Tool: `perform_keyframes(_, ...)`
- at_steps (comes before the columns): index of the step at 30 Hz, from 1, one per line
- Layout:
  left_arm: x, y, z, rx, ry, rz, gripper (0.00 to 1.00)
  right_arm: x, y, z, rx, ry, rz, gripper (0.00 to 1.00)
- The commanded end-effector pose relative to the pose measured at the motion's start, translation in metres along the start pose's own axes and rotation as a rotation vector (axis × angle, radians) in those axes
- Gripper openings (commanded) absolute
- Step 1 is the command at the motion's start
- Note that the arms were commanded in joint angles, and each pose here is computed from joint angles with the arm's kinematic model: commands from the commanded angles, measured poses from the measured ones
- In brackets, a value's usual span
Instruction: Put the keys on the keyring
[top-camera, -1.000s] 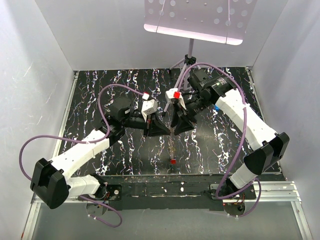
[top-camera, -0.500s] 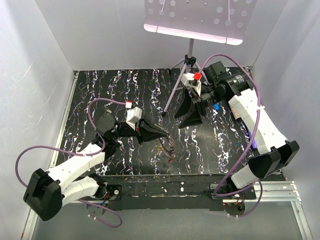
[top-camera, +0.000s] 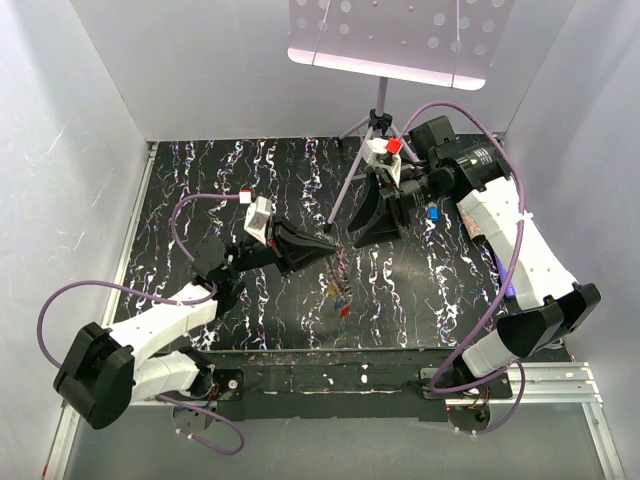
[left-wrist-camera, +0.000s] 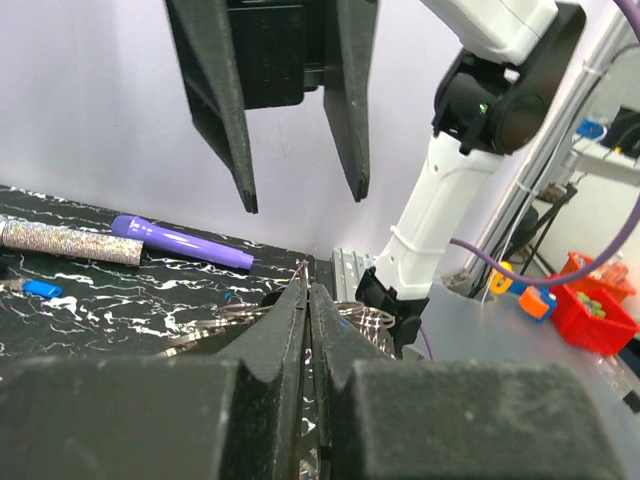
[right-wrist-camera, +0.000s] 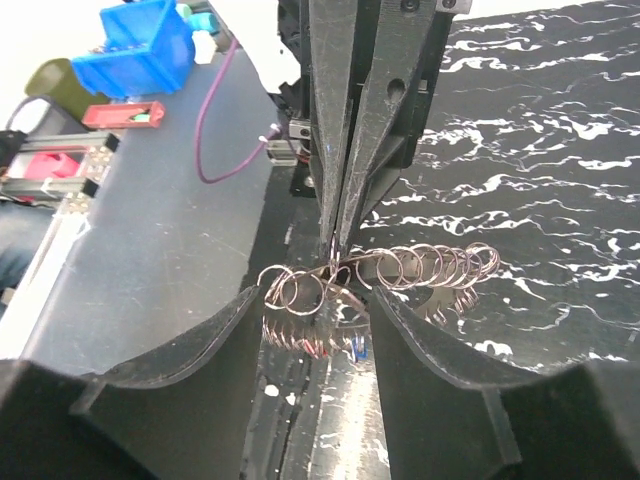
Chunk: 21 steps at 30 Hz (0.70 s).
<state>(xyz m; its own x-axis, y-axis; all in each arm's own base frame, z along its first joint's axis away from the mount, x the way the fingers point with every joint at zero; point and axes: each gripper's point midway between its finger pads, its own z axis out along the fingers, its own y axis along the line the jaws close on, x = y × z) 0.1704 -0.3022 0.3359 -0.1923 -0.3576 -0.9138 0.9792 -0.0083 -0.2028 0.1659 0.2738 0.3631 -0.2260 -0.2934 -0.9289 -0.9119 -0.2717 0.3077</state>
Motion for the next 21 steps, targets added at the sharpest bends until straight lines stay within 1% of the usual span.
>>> perform_keyframes(1, -0.025, 0.01, 0.003, -0.074, -0.112, -0.058, 0.0, -0.008, -0.009, -0.001, 0.094, 0.066, -0.121, 0.54)
perform_keyframes(8, -0.031, 0.019, 0.002, -0.16, -0.132, -0.122, 0.0, -0.003, -0.024, -0.002, 0.17, 0.125, -0.15, 0.53)
perform_keyframes(16, -0.026, 0.028, 0.002, -0.211, -0.12, -0.211, 0.0, -0.01, -0.03, -0.006, 0.216, 0.139, -0.182, 0.53)
perform_keyframes(21, -0.023, 0.034, 0.0, -0.249, -0.101, -0.209, 0.0, -0.005, -0.026, -0.007, 0.2, 0.148, -0.185, 0.54)
